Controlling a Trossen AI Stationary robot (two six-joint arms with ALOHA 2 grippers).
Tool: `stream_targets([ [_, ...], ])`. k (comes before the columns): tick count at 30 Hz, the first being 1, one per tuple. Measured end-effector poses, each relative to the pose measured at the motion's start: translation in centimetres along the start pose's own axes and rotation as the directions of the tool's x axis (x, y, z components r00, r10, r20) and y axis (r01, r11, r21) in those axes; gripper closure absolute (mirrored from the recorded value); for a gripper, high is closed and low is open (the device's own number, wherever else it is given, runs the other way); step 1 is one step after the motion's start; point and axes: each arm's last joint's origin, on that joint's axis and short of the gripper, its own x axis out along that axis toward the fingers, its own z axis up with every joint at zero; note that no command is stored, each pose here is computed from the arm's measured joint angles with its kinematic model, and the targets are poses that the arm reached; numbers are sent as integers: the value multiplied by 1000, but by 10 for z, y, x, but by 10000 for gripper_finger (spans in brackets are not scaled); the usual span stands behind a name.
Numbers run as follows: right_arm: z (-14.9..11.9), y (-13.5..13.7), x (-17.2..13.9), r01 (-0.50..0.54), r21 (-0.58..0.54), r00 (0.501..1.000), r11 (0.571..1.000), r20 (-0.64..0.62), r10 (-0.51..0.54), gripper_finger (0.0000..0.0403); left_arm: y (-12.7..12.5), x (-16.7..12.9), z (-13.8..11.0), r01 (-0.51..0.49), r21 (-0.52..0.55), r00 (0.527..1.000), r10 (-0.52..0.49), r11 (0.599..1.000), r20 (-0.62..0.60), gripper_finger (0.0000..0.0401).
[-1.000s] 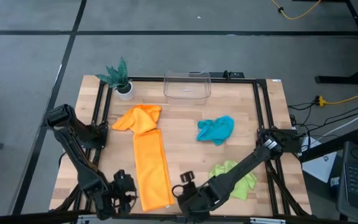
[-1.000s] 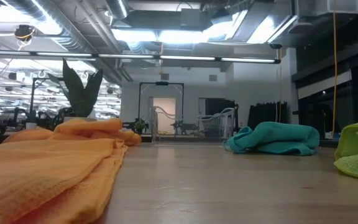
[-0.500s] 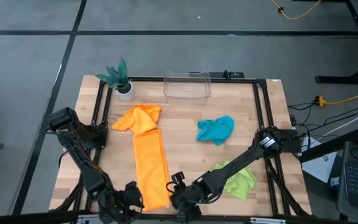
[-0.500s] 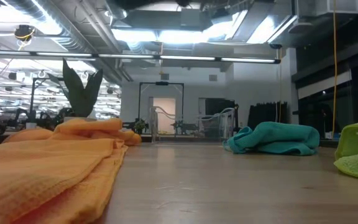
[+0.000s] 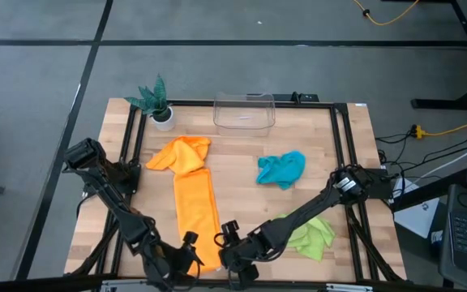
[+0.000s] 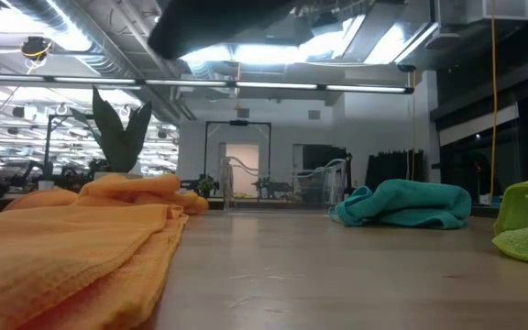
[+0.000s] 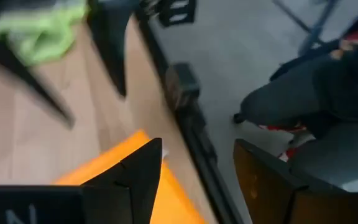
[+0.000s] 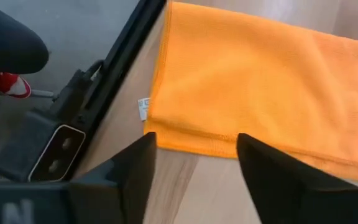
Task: Fold microfiber towels
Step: Fold the bottom orange microfiber towel
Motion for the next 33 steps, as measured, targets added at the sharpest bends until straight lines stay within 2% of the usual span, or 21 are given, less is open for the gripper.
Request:
stream_targets([
  [3, -2, -1, 4, 2, -5, 1000, 1000, -11, -2, 133, -4, -1, 5, 24, 44, 998, -26, 999, 56, 210],
  [7, -2, 0, 5, -1, -130, 1000, 991, -6, 0, 112, -15, -6, 2, 3, 109, 999, -7, 994, 31, 210],
  [9, 0, 0, 5, -4, -177, 1000, 984, 10, 6, 111, -21, -7, 2, -12, 130, 1000, 11, 991, 9, 210],
  [12, 3, 0, 5, -10, -182, 999, 983, 39, 18, 115, -31, -1, -3, -28, 160, 999, 35, 987, -41, 210],
  [14, 3, 0, 5, -52, -180, 998, 982, 36, 59, 118, -35, 8, -9, -41, 157, 994, 56, 987, -95, 210],
  [19, -2, -4, 18, -84, -210, 996, 974, 10, 89, 119, -35, 32, -37, -46, 170, 960, 91, 984, -264, 210],
  [24, -12, -2, 44, -118, -293, 993, 949, -11, 120, 119, -36, 40, -45, -51, 164, 955, 96, 985, -282, 210],
  [29, -21, 2, 61, -131, -312, 991, 941, -38, 126, 119, -37, 40, -46, -44, 127, 953, 80, 991, -293, 210],
  [33, -21, 2, 68, -124, -320, 992, 939, -11, 127, 119, -37, 43, -49, -49, 130, 950, 86, 990, -302, 210],
])
